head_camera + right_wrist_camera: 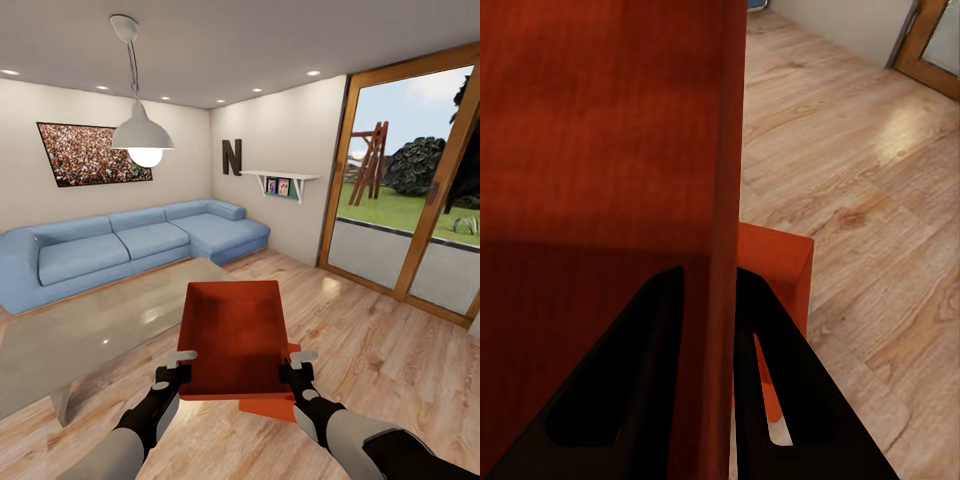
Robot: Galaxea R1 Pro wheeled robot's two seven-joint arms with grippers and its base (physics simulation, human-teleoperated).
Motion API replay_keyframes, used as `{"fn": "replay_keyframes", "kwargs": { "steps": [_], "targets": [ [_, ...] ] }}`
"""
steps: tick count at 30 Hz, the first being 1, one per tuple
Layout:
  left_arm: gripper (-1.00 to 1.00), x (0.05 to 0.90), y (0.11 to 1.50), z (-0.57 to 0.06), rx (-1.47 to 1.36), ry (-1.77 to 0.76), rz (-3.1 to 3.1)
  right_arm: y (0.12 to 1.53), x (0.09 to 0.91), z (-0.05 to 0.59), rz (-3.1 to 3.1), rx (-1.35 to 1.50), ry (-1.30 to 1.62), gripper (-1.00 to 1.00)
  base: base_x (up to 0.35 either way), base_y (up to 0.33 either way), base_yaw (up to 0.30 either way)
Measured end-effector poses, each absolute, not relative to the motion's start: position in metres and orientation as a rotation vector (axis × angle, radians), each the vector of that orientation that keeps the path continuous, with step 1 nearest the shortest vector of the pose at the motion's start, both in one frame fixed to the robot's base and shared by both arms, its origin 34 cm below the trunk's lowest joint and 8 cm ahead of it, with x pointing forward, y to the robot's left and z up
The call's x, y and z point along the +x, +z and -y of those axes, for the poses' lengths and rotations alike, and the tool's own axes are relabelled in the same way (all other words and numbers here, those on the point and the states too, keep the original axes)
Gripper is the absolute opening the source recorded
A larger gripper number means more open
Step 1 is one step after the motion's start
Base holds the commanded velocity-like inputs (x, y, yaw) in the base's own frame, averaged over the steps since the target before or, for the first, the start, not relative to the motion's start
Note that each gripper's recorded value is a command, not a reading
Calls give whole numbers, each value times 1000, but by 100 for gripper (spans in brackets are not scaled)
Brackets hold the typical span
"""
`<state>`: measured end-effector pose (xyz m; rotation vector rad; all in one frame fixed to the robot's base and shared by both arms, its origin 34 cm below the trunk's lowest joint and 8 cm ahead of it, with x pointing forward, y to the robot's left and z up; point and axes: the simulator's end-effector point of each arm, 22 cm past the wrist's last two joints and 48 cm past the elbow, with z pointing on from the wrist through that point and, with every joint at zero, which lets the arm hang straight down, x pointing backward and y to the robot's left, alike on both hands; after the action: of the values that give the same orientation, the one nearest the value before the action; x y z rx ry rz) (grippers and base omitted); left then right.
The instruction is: Move the two storage containers from the living room to the garage. In the garage, place one container on the floor and stack the other container on top of it (either order is fine).
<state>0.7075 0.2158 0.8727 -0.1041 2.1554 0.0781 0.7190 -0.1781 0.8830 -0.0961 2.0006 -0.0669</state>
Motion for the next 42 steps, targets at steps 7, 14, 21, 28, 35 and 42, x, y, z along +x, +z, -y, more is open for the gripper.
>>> {"fn": "replay_keyframes", "kwargs": {
  "steps": [7,14,21,28,35,42],
  "targets": [
    [-100,708,873,-216,-103,78,-2155,883,719,178,-2000,-96,-68,-100,0,0,0],
    [-100,708,873,-216,-104,78,-2155,883,719,178,-1999,-96,-68,-100,0,0,0],
    [-100,708,873,-217,-103,77,-2155,883,719,177,-2000,-96,-67,-100,0,0,76],
    [-100,708,873,-217,-103,77,-2155,883,719,177,-2000,-96,-68,-100,0,0,255],
    [-100,708,873,-217,-103,77,-2154,884,719,177,-1998,-96,-68,-100,0,0,269],
    [-100,708,876,-217,-103,77,-2150,886,719,177,-1995,-95,-68,-100,0,0,272]
  ]
}}
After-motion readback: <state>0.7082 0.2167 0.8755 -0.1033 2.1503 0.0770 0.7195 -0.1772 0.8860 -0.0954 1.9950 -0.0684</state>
